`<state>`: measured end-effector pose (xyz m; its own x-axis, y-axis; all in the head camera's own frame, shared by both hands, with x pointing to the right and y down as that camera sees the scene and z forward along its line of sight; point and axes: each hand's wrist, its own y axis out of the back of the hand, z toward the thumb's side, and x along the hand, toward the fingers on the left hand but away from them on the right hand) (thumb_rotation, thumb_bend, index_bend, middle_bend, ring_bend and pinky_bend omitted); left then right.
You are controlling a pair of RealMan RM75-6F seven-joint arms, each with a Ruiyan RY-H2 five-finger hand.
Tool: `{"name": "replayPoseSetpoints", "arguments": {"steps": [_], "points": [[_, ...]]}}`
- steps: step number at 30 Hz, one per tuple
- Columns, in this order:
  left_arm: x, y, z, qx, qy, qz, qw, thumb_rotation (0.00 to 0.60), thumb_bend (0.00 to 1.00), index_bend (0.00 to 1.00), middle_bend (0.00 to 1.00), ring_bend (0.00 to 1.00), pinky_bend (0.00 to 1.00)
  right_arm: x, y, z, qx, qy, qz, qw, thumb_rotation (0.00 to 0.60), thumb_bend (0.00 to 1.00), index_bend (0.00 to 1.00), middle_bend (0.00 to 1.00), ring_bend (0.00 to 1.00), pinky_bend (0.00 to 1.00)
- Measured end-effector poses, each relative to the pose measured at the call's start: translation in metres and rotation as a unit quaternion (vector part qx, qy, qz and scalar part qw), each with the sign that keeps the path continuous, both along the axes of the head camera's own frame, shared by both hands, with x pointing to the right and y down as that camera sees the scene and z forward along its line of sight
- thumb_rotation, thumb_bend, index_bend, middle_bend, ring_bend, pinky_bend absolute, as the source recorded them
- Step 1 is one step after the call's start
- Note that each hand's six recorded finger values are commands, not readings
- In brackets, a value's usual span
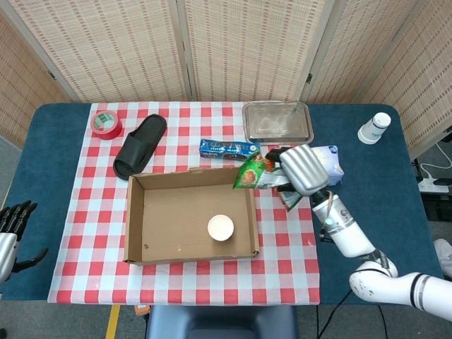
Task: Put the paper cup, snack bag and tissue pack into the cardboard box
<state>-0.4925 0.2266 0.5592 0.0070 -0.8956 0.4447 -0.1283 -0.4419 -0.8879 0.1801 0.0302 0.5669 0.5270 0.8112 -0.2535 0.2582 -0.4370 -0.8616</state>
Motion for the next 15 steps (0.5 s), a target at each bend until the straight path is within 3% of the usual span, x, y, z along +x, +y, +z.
{"name": "replayPoseSetpoints", "arguments": {"steps": [7, 12, 15], "points": [[-0.001, -0.001, 0.001, -0.003, -0.001, -0.001, 1.0, 0.6, 0.23, 0.0, 0.0, 0.0, 0.0, -0.069, 0.01, 0.008, -0.019, -0.068, -0.047, 0.9964, 0.6, 0.43, 0.75, 0.57, 0.61, 0.85], [-0.002, -0.001, -0.001, 0.0, 0.001, -0.003, 1.0, 0.6, 0.23, 0.0, 0.0, 0.0, 0.0, -0.099, 0.021, 0.024, -0.043, -0.087, -0.067, 0.9931, 0.6, 0.43, 0.74, 0.57, 0.61, 0.85], [-0.003, 0.0, -0.001, -0.001, 0.002, -0.003, 1.0, 0.6, 0.22, 0.0, 0.0, 0.0, 0.0, -0.109, 0.026, 0.033, -0.064, -0.089, -0.08, 0.9907, 0.6, 0.24, 0.63, 0.56, 0.55, 0.82]]}}
